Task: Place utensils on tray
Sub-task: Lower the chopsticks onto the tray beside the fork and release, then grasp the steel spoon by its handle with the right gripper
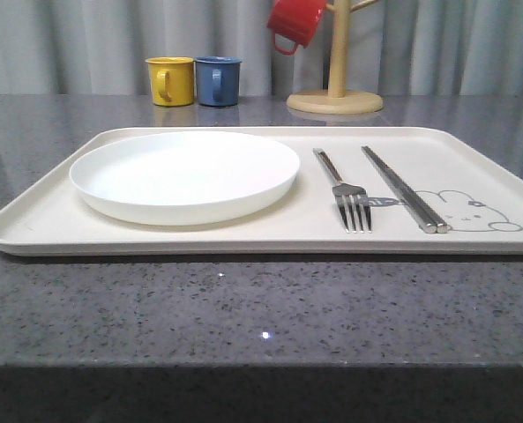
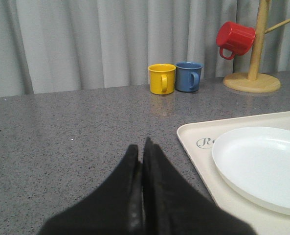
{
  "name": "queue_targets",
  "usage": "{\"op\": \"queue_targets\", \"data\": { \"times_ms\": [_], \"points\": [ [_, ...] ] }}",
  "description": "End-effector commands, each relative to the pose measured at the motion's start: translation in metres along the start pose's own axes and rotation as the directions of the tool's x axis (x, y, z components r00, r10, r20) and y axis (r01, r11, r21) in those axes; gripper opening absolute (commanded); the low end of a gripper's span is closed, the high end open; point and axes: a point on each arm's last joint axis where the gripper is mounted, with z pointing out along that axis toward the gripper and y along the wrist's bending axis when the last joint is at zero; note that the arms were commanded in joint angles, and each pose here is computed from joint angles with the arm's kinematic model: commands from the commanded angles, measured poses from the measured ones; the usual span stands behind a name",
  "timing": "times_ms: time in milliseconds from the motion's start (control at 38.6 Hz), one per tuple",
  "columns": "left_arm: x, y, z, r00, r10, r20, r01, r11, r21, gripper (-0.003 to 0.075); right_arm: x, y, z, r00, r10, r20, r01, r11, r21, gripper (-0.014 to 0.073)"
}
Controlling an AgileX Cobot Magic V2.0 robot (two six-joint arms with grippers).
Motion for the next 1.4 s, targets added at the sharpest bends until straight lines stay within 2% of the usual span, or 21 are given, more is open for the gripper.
{"op": "queue_targets", "data": {
  "times_ms": [0,285,415,571,804,960,1375],
  "points": [
    [-0.017,0.001,-0.001,0.994,-0.018,0.109,0.02,1.0,-0.01,-0.0018,0.002,-0.001,-0.024,0.997,-0.011,0.08,0.01,1.0,0.011,-0.0018],
    [-0.017,0.001,-0.001,0.994,-0.018,0.109,0.02,1.0,-0.01,-0.0018,0.019,0.007,-0.072,0.989,0.022,0.144,-0.022,1.0,-0.005,-0.0018],
    [-0.017,0.001,-0.001,0.994,-0.018,0.109,0.02,1.0,-0.01,-0.0018,0.033,0.023,-0.096,0.983,0.054,0.178,-0.05,0.998,-0.025,-0.0018],
    [-0.017,0.001,-0.001,0.994,-0.018,0.109,0.02,1.0,-0.01,-0.0018,0.043,0.055,-0.112,0.974,0.043,0.221,-0.031,0.998,-0.057,-0.0018],
    [-0.017,0.001,-0.001,0.994,-0.018,0.109,0.02,1.0,-0.01,-0.0018,0.05,0.119,-0.107,0.979,-0.06,0.195,0.084,0.99,-0.114,-0.0018],
    [-0.017,0.001,-0.001,0.994,-0.018,0.109,0.02,1.0,-0.01,-0.0018,0.055,0.143,-0.103,0.984,-0.068,0.166,0.095,0.983,-0.158,-0.0018],
    [-0.017,0.001,-0.001,0.994,-0.018,0.109,0.02,1.0,-0.01,-0.0018,0.061,0.149,-0.078,0.993,-0.057,0.101,0.073,0.984,-0.163,-0.0018]
  ]
}}
